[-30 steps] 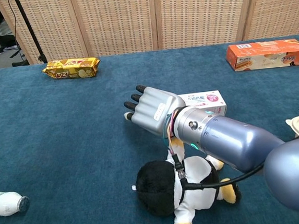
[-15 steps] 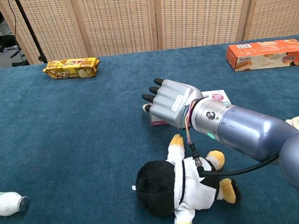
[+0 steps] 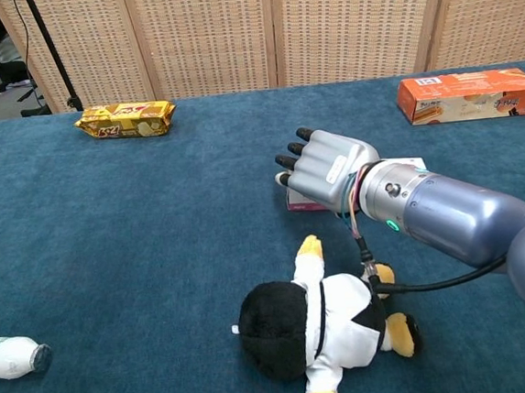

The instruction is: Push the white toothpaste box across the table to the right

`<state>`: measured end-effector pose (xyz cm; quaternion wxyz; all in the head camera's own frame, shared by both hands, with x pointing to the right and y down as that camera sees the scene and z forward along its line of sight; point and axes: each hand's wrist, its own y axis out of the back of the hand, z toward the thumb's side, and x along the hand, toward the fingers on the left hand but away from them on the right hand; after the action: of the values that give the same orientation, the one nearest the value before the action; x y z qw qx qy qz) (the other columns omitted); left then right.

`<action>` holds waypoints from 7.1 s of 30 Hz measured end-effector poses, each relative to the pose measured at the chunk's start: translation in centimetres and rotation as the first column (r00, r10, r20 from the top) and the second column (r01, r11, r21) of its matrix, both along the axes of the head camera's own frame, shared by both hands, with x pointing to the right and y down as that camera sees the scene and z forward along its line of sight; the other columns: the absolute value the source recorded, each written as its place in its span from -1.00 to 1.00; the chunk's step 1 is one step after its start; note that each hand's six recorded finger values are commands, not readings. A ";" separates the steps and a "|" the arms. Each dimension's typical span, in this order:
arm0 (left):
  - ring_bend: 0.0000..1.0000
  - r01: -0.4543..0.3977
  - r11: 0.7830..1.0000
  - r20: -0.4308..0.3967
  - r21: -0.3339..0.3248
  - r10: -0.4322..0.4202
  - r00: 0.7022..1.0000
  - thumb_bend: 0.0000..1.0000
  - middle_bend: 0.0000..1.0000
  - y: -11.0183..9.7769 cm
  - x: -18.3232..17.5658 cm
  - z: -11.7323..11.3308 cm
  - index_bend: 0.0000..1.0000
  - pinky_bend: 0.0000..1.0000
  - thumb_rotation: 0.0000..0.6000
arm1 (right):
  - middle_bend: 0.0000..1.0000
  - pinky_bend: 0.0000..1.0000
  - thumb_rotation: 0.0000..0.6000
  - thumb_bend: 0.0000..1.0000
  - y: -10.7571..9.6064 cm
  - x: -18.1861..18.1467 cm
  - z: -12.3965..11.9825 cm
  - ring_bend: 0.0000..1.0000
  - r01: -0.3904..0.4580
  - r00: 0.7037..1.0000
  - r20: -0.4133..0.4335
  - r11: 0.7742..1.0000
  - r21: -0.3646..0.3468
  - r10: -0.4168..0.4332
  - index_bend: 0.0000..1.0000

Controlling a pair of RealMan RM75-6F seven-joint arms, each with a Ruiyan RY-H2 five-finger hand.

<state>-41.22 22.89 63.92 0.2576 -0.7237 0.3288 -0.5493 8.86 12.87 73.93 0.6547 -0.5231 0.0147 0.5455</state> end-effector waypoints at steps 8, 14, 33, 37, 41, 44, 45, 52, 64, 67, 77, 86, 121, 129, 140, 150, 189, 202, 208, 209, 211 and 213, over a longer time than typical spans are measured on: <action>-1.00 -0.001 1.000 -0.005 0.005 0.001 1.000 -1.00 -1.00 0.0 0.1 -0.1 -1.00 -1.00 1.00 | -1.00 -0.99 1.00 0.70 -0.6 1.6 0.3 -1.00 -0.021 1.000 -0.022 1.000 0.007 0.021 -0.82; -1.00 0.001 1.000 -0.005 0.007 -0.001 1.000 -1.00 -1.00 0.0 0.1 -0.2 -1.00 -1.00 1.00 | -1.00 -0.99 1.00 0.71 -1.2 3.1 0.3 -1.00 -0.036 0.998 -0.043 0.999 0.019 0.037 -0.82; -1.00 -0.005 1.000 -0.006 0.007 0.005 1.000 -1.00 -1.00 0.1 0.2 -0.2 -1.00 -1.00 1.00 | -1.00 -0.99 1.00 0.70 -2.6 7.3 1.1 -1.00 -0.102 0.989 -0.104 0.994 0.027 0.104 -0.82; -1.00 -0.005 1.000 -0.006 0.009 0.005 1.000 -1.00 -1.00 0.1 0.2 -0.2 -1.00 -1.00 1.00 | -1.00 -0.99 1.00 0.70 -2.9 7.7 1.2 -1.00 -0.108 0.988 -0.109 0.994 0.032 0.111 -0.82; -1.00 -0.002 1.000 -0.006 0.011 0.002 1.000 -1.00 -1.00 0.1 0.1 -0.2 -1.00 -1.00 1.00 | -1.00 -0.99 1.00 0.71 -3.4 8.2 1.3 -1.00 -0.118 0.985 -0.119 0.992 0.039 0.122 -0.82; -1.00 -0.002 1.000 -0.006 0.012 0.002 1.000 -1.00 -1.00 0.1 0.1 -0.2 -1.00 -1.00 1.00 | -1.00 -0.99 1.00 0.70 -3.8 8.8 1.2 -1.00 -0.125 0.983 -0.131 0.991 0.047 0.130 -0.82; -1.00 -0.003 1.000 -0.006 0.012 0.003 1.000 -1.00 -1.00 0.1 0.2 -0.2 -1.00 -1.00 1.00 | -1.00 -0.99 1.00 0.70 -3.9 9.1 1.2 -1.00 -0.128 0.982 -0.136 0.990 0.051 0.134 -0.82; -1.00 -0.003 1.000 -0.004 0.012 0.003 1.000 -1.00 -1.00 0.1 0.2 -0.2 -1.00 -1.00 1.00 | -1.00 -0.99 1.00 0.70 -4.5 10.6 1.0 -1.00 -0.153 0.973 -0.163 0.986 0.064 0.162 -0.82; -1.00 -0.004 1.000 -0.006 0.011 0.004 1.000 -1.00 -1.00 0.1 0.2 -0.2 -1.00 -1.00 1.00 | -1.00 -0.99 1.00 0.70 -5.1 12.6 0.6 -1.00 -0.184 0.963 -0.185 0.980 0.079 0.195 -0.82; -1.00 -0.007 1.000 -0.006 0.010 0.007 1.000 -1.00 -1.00 0.2 0.3 -0.2 -1.00 -1.00 1.00 | -1.00 -0.99 1.00 0.70 -5.1 12.3 0.4 -1.00 -0.189 0.963 -0.180 0.978 0.083 0.201 -0.82; -1.00 0.000 1.000 -0.013 0.017 0.000 1.000 -1.00 -1.00 0.0 0.1 -0.4 -1.00 -1.00 1.00 | -1.00 -0.99 1.00 0.55 -4.2 9.4 -0.5 -1.00 -0.172 0.975 -0.124 0.981 0.085 0.182 -0.82; -1.00 0.003 1.000 -0.016 0.019 -0.002 1.000 -1.00 -1.00 -0.1 0.1 -0.5 -1.00 -1.00 1.00 | -1.00 -0.99 1.00 0.55 -3.6 8.9 0.1 -1.00 -0.158 0.977 -0.132 0.985 0.075 0.167 -0.82; -1.00 0.006 1.000 -0.015 0.022 -0.006 1.000 -1.00 -1.00 -0.1 0.1 -0.6 -1.00 -1.00 1.00 | -1.00 -0.99 1.00 0.55 -5.4 15.9 1.8 -1.00 -0.231 0.940 -0.235 0.967 0.102 0.249 -0.82; -1.00 0.007 1.000 -0.014 0.024 -0.007 1.000 -1.00 -1.00 -0.1 0.0 -0.6 -1.00 -1.00 1.00 | -1.00 -0.99 1.00 0.55 -6.3 17.7 1.9 -1.00 -0.263 0.923 -0.257 0.957 0.122 0.287 -0.82; -1.00 0.007 1.000 -0.016 0.027 -0.006 1.000 -1.00 -1.00 -0.1 0.1 -0.7 -1.00 -1.00 1.00 | -1.00 -0.99 1.00 0.55 -6.5 18.6 1.5 -1.00 -0.288 0.917 -0.249 0.949 0.130 0.312 -0.82; -1.00 0.004 0.999 -0.021 0.033 -0.004 1.000 -1.00 -1.00 -0.1 0.1 -0.8 -1.00 -1.00 1.00 | -1.00 -0.99 1.00 0.55 -6.3 16.1 -1.1 -1.00 -0.257 0.948 -0.155 0.957 0.136 0.277 -0.82; -1.00 -0.071 0.986 0.084 0.153 0.059 0.995 -1.00 -1.00 1.3 0.9 -2.7 -1.00 -1.00 1.00 | -1.00 -0.99 1.00 -0.33 9.6 25.6 -14.0 -1.00 -0.544 0.697 0.523 0.837 -0.059 0.490 -0.82; -1.00 -0.081 0.976 0.128 0.204 0.056 0.990 -1.00 -1.00 1.7 0.1 -3.6 -1.00 -1.00 1.00 | -1.00 -0.99 1.00 -0.33 13.2 29.3 -14.1 -1.00 -0.595 0.612 0.556 0.790 -0.144 0.563 -0.82; -1.00 -0.080 0.974 0.129 0.212 0.053 0.990 -1.00 -1.00 1.6 0.1 -3.8 -1.00 -1.00 1.00 | -1.00 -0.99 1.00 -0.33 13.4 29.1 -13.9 -1.00 -0.582 0.620 0.555 0.799 -0.147 0.554 -0.82; -1.00 -0.081 0.974 0.128 0.210 0.054 0.990 -1.00 -1.00 1.6 0.2 -3.8 -1.00 -1.00 1.00 | -1.00 -0.99 1.00 -0.33 13.5 29.1 -13.8 -1.00 -0.581 0.621 0.554 0.800 -0.148 0.554 -0.82; -1.00 -0.083 0.975 0.126 0.208 0.058 0.990 -1.00 -1.00 1.7 0.2 -3.8 -1.00 -1.00 1.00 | -1.00 -0.99 1.00 -0.33 13.5 29.0 -13.7 -1.00 -0.580 0.623 0.553 0.801 -0.148 0.553 -0.82; -1.00 -0.086 0.975 0.126 0.207 0.061 0.990 -1.00 -1.00 1.7 0.2 -3.8 -1.00 -1.00 1.00 | -1.00 -0.99 1.00 -0.33 13.5 28.9 -13.7 -1.00 -0.579 0.625 0.552 0.802 -0.147 0.553 -0.82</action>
<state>-40.97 24.60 60.13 0.3724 -0.6699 0.3427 -0.5432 37.78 26.39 60.23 0.4346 -0.6239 -0.3587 0.5414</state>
